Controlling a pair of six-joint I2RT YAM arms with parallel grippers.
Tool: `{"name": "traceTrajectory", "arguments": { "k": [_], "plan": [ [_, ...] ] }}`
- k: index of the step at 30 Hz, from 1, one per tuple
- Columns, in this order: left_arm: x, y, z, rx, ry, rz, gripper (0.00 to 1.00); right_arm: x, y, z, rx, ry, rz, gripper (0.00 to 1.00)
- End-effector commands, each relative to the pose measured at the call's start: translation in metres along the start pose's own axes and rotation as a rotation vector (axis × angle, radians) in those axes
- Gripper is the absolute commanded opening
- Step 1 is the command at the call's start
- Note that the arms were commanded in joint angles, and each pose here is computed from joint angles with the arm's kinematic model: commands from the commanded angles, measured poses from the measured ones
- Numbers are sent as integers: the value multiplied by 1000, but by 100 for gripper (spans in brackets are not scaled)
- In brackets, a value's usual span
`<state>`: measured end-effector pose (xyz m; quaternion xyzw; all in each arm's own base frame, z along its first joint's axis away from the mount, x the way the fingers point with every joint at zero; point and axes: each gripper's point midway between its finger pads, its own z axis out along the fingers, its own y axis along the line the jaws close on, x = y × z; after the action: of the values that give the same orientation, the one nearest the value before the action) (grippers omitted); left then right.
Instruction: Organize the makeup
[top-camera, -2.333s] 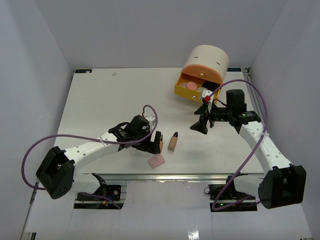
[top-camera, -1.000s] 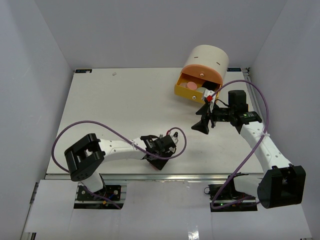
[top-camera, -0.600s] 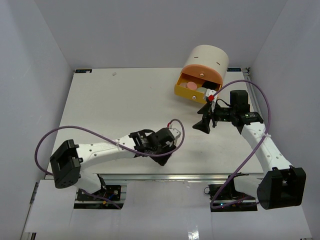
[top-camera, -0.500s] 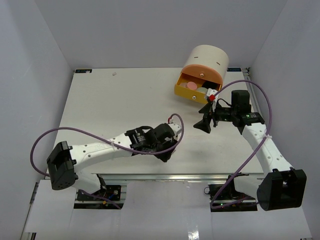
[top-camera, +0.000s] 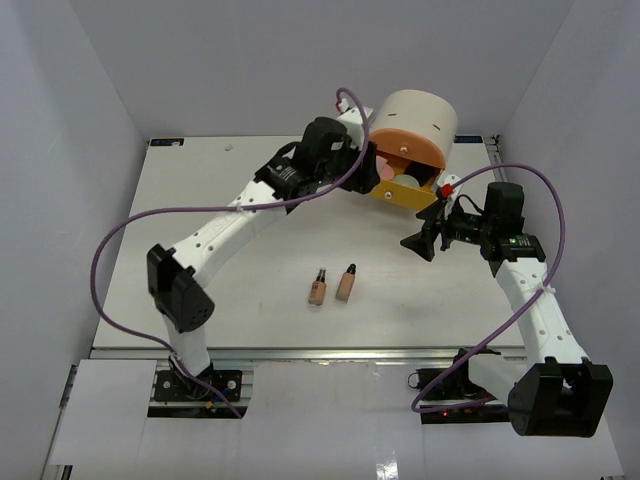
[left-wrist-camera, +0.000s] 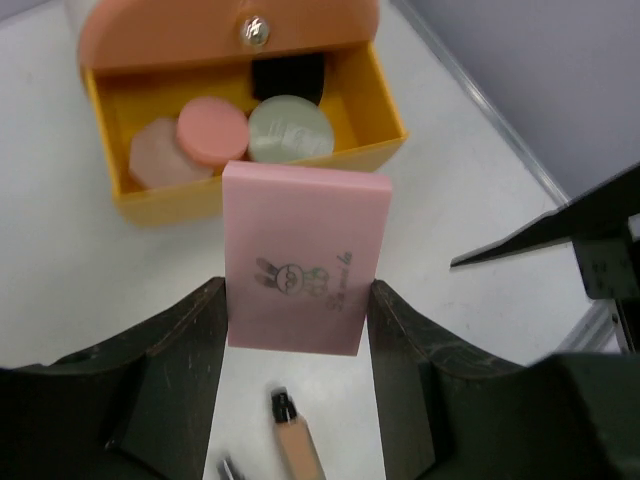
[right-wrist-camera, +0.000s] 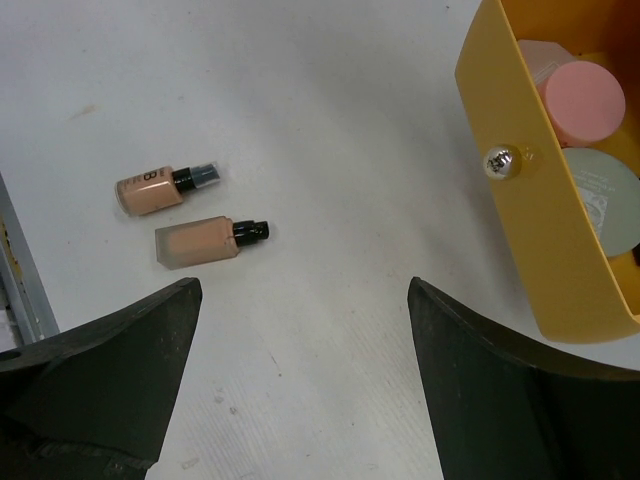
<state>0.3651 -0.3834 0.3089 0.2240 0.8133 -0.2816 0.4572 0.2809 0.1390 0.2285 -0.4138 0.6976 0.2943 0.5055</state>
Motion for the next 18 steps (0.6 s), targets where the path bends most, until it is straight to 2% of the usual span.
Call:
{"name": "traceTrajectory", "arguments": {
  "k": [1, 4, 8, 14, 18],
  "plan": [
    [-30, -16, 44, 101, -54, 289, 15, -11, 2, -3, -11, -46, -16, 90],
    [-44, -2, 63, 49, -112, 504, 15, -12, 4, -4, -17, -53, -17, 90],
    [-54, 7, 76, 18, -182, 641, 14, -12, 1, -8, -6, -68, -6, 90],
    [-76, 10, 93, -36, -300, 672, 15, -10, 0, -8, -8, -70, 4, 90],
    [-64, 18, 113, -51, -289, 670, 16, -9, -1, -9, -7, -70, 10, 90]
  ]
}}
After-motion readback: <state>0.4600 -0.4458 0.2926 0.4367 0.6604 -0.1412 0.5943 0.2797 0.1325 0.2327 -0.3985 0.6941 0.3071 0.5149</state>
